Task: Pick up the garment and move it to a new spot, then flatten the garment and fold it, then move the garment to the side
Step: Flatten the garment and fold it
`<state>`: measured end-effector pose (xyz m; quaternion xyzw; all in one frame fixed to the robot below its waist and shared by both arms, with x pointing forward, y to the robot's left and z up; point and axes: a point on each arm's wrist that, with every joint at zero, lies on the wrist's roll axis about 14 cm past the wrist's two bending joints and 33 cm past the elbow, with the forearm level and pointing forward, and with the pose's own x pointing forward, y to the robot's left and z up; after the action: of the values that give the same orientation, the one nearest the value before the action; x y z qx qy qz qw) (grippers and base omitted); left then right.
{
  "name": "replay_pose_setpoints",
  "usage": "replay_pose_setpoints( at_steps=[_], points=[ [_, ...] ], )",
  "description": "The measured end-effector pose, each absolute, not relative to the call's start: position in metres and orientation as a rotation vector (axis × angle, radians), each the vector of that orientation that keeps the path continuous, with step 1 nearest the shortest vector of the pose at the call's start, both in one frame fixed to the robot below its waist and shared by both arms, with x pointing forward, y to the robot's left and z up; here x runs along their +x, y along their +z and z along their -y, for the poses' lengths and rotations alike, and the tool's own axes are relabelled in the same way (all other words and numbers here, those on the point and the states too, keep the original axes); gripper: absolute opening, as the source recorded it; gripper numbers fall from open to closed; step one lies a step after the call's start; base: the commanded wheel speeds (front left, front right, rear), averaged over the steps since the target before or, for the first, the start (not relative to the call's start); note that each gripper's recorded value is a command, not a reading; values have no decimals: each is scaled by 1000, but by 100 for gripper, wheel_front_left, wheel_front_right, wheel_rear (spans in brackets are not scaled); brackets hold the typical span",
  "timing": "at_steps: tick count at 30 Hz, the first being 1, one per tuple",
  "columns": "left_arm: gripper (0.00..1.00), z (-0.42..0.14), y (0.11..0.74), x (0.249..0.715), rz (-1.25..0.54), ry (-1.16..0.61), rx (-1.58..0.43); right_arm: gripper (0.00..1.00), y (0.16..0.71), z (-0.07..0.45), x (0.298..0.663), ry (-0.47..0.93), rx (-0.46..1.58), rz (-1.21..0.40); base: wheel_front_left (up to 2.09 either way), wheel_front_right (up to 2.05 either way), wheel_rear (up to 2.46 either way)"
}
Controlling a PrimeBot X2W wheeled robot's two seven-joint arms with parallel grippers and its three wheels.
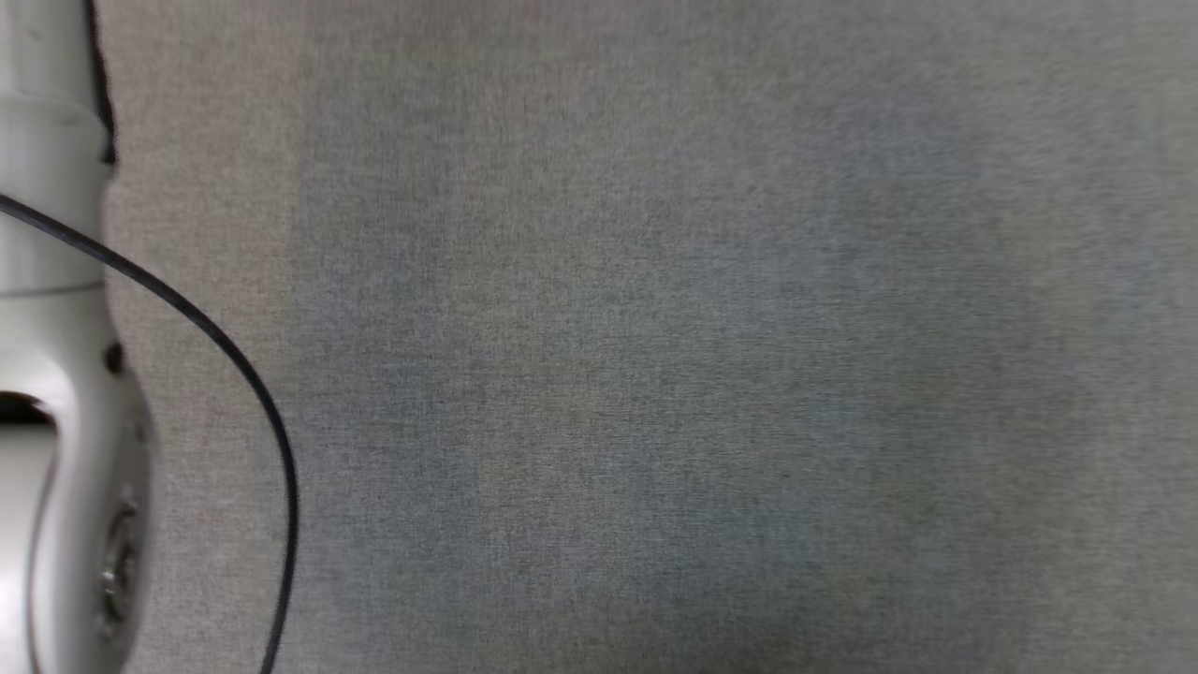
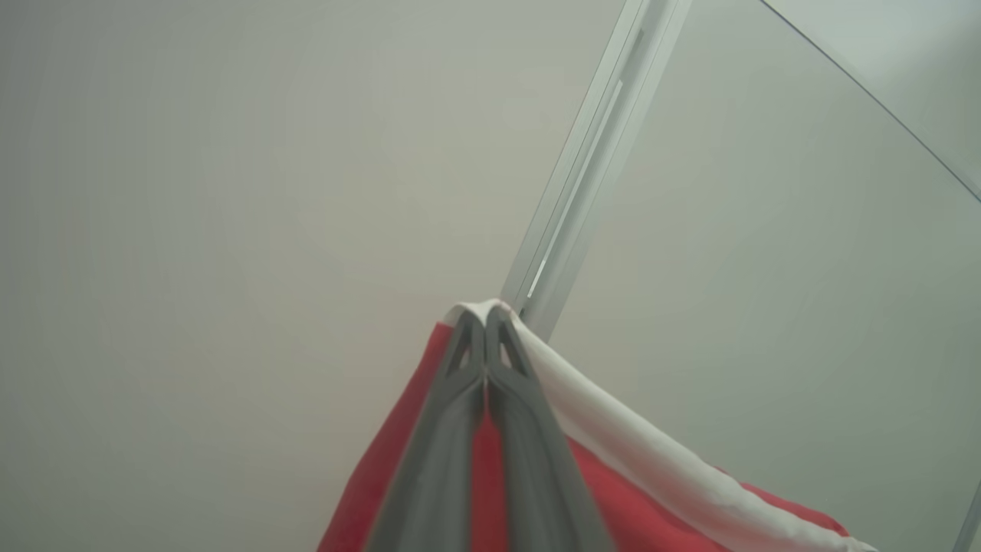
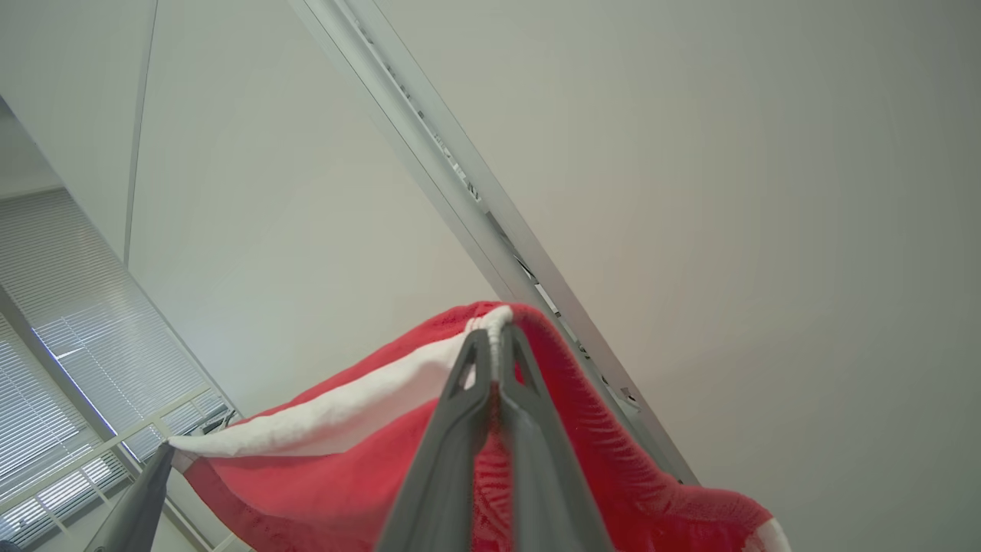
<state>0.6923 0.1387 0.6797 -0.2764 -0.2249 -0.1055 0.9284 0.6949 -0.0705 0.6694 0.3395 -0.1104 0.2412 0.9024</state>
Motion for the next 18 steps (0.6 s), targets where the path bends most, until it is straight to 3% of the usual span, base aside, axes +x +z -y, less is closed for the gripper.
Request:
replay_pose_setpoints(
  at_steps=[5,10,18],
  points=[
    [0,-143,598,703,333,-160,-553,0,580,69,713,441,751,83,0,0,0],
    [0,-158,510,692,154,-88,-535,0,477,58,702,399,742,-124,0,0,0],
    [0,-146,473,657,31,-101,-592,0,442,72,676,333,824,-232,0,0,0]
  ],
)
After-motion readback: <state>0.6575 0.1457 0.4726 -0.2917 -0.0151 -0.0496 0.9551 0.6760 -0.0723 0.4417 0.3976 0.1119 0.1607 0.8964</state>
